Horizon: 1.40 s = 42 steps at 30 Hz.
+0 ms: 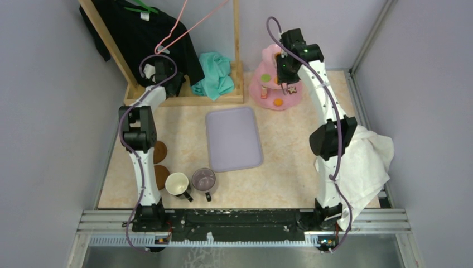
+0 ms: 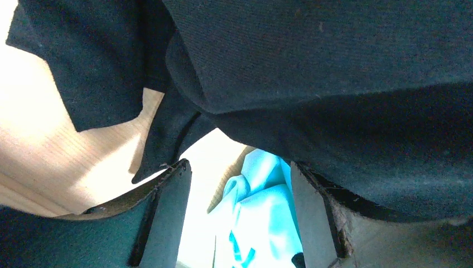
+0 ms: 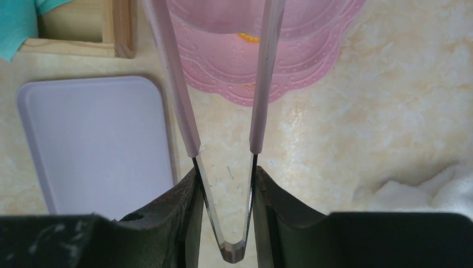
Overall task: Serve the afternoon tea
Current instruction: Place the desert on the desert table.
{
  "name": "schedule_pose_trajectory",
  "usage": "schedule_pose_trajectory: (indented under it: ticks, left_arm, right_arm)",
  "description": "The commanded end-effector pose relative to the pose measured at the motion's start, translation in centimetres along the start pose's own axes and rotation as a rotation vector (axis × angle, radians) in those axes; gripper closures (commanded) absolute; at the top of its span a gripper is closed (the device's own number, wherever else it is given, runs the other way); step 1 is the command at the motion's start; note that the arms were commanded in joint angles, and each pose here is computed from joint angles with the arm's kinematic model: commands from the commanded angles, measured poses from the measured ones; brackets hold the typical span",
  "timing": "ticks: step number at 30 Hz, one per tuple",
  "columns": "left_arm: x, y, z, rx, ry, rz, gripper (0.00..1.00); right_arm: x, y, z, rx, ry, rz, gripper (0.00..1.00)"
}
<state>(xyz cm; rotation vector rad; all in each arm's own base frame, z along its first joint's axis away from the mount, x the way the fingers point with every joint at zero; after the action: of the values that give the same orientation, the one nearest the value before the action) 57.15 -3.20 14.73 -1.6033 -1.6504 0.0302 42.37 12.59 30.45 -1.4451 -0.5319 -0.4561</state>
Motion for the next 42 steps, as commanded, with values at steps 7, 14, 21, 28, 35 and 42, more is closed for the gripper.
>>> schedule_pose_trajectory:
  ticks: [7,14,21,28,35,42]
  left_arm:
    - [0.4,1.3,-0.2,0.002,0.008,-0.006,0.29]
    - [0.3,1.7,-0.2,0.004,0.006,-0.004,0.29]
    - [0.4,1.8,-0.1,0.005,0.005,-0.005,0.29]
    - [0.4,1.7,-0.1,0.007,0.005,-0.006,0.29]
    - [0.3,1.8,0.0,0.009,0.007,-0.003,0.29]
    - [0.3,1.8,0.1,0.011,0.009,-0.004,0.29]
  right_arm:
    - [2.4,-1.2,-0.5,0.024,0.026,-0.114,0.89]
    - [2.4,-0.9,-0.6,0.020,0.033,-0.108,0.83]
    - [2.3,-0.6,-0.6,0.019,0.037,-0.096,0.74]
    - [2.3,-0.3,-0.8,0.023,0.045,-0.091,0.68]
    - [2.3,0.2,-0.8,0.027,0.050,-0.085,0.64]
    - [2.4,0.7,-0.8,0.033,0.056,-0.078,0.63]
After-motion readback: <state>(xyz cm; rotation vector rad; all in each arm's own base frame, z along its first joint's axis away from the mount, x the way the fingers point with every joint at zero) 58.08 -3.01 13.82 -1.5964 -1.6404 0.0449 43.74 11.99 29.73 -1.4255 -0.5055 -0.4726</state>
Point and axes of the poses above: each gripper's point midway between its finger pads, its own y axis out along the fingers, its own z axis along the line the jaws close on, x = y × z, the point moved 8 cm from there along -y, back along the fingers, and after that the axes turned 2 degrees about y, right-handed, at the moved point
